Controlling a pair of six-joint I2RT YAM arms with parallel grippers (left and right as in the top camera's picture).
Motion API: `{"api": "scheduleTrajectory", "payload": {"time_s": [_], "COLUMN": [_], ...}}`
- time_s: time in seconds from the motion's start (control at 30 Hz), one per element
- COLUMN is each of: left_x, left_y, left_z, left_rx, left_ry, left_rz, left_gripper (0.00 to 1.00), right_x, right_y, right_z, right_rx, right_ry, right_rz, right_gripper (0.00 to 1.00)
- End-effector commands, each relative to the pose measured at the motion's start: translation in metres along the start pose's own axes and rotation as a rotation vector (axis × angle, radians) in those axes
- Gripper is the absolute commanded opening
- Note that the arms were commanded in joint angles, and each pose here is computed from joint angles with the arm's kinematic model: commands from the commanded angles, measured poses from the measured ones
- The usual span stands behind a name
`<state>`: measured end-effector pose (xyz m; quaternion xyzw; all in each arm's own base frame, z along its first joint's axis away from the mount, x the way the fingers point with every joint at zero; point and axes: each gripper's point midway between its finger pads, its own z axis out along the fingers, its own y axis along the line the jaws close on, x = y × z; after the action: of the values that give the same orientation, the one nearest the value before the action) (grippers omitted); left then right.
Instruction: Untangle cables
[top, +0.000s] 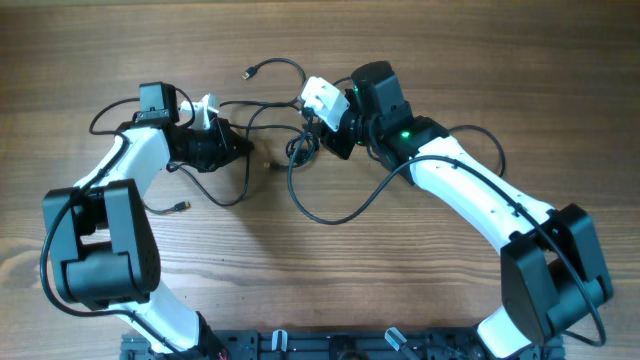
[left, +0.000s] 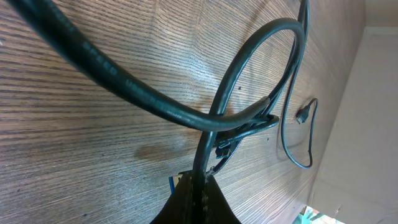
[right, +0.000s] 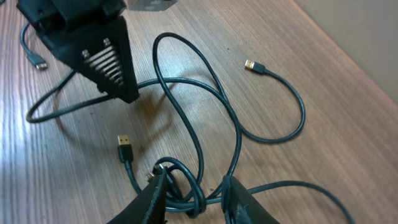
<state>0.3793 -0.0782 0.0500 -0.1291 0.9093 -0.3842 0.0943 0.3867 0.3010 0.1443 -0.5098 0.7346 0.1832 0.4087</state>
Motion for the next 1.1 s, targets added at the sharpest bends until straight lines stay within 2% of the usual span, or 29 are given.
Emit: {"api": "scheduleTrajectory", "payload": {"time_s": [0.0, 0.13, 0.27, 0.57, 0.8, 1.07], "left_x": [0.0, 0.0, 0.0, 0.001, 0.0, 0.0], "left_y": [-0.009, -0.009, -0.009, -0.009, -0.009, -0.009], "left_z": [-0.003, -0.003, -0.003, -0.003, -0.003, -0.003], "left_rx": [0.02, 0.02, 0.02, 0.02, 0.02, 0.02], "left_ry": [-0.006, -0.006, -0.006, -0.005, -0.006, -0.006], "left_rz": [0.046, 0.046, 0.046, 0.045, 0.046, 0.046], "left_gripper": [0.04, 0.04, 0.04, 0.04, 0.04, 0.04], "right_x": [0.015, 0.029, 0.041, 0.068, 0.079, 0.07], "right_y": [0.011, 0.024, 0.035, 0.03, 0.026, 0.016], "right_z": [0.018, 0.035, 0.049, 0.074, 0.084, 0.086], "right_rx": [-0.06, -0.103, -0.137, -0.12, -0.1, -0.053], "right_ry": [0.025, 0.055, 0.077, 0.118, 0.137, 0.11], "right_rz": [-0.094, -0.165, -0.222, -0.279, -0.279, -0.299], "right_gripper": [0.31, 0.34, 0.43, 0.46, 0.45, 0.48]}}
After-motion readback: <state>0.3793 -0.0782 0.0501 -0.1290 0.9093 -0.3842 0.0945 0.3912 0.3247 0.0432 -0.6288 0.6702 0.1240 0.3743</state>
